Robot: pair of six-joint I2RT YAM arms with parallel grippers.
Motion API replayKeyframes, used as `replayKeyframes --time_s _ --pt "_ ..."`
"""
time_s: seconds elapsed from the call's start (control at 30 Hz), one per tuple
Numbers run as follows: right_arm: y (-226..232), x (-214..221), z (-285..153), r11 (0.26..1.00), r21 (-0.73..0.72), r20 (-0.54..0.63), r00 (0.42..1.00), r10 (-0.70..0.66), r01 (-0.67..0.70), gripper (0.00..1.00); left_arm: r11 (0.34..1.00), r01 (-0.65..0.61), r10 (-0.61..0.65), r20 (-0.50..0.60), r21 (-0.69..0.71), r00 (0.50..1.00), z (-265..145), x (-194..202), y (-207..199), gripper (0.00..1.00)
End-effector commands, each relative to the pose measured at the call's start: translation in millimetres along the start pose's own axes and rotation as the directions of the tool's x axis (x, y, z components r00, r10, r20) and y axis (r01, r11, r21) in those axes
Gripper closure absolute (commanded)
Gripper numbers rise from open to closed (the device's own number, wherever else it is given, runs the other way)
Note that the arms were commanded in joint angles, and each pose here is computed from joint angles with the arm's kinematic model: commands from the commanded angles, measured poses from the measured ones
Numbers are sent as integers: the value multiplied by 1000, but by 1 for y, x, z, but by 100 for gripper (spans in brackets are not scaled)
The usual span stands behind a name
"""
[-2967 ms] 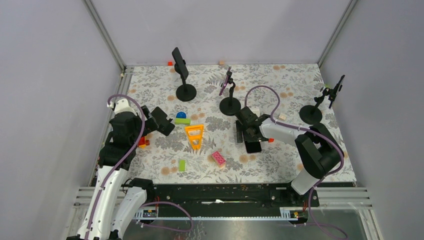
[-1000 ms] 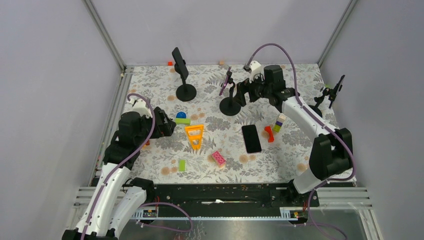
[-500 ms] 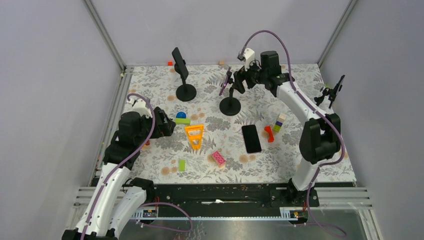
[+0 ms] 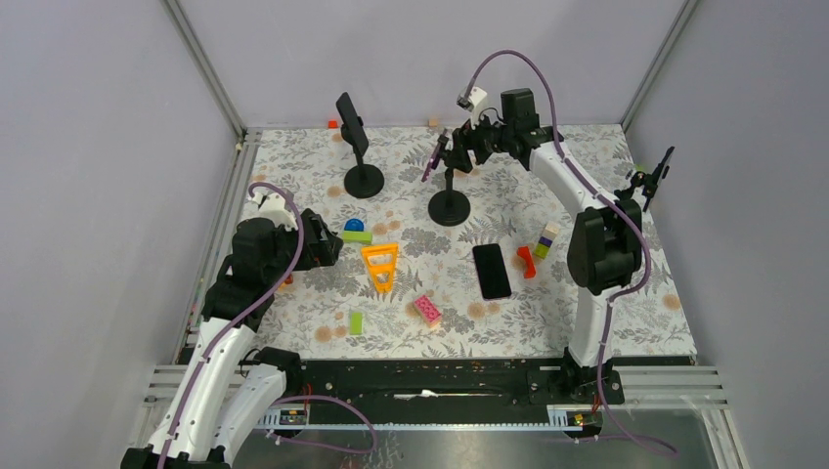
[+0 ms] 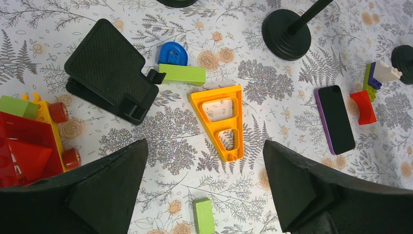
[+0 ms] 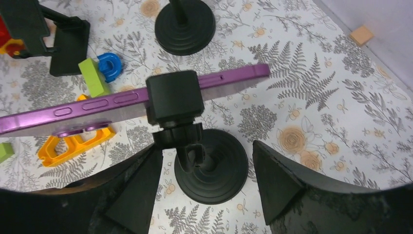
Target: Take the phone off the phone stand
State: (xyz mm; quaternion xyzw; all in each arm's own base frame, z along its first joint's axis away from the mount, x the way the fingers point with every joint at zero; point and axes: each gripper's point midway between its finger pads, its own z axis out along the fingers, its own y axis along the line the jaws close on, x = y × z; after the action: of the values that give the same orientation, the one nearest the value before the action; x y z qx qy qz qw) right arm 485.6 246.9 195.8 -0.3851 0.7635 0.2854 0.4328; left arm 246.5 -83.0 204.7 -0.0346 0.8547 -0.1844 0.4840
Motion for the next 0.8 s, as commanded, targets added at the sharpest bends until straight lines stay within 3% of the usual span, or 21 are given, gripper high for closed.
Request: replayKeyframes --time_s 0.0,0.27,0.43,0.67,0.77 --pt "9 -29 -1 997 -75 74 997 -1 7 27 1000 -17 18 26 -12 1000 0 -8 1 2" --pt "23 -18 0 990 -142 63 998 24 -15 28 1000 -17 18 27 -12 999 0 -8 1 2" --pt "26 -10 3 986 -161 51 998 42 -33 43 1000 -17 18 26 -13 1000 1 -8 1 2" --pt "26 1 6 985 -164 28 998 63 -58 49 1000 -15 15 20 -15 1000 1 -7 1 2" --pt "27 0 5 985 -166 31 998 58 -52 62 1000 -15 15 19 -15 1000 2 -7 1 2"
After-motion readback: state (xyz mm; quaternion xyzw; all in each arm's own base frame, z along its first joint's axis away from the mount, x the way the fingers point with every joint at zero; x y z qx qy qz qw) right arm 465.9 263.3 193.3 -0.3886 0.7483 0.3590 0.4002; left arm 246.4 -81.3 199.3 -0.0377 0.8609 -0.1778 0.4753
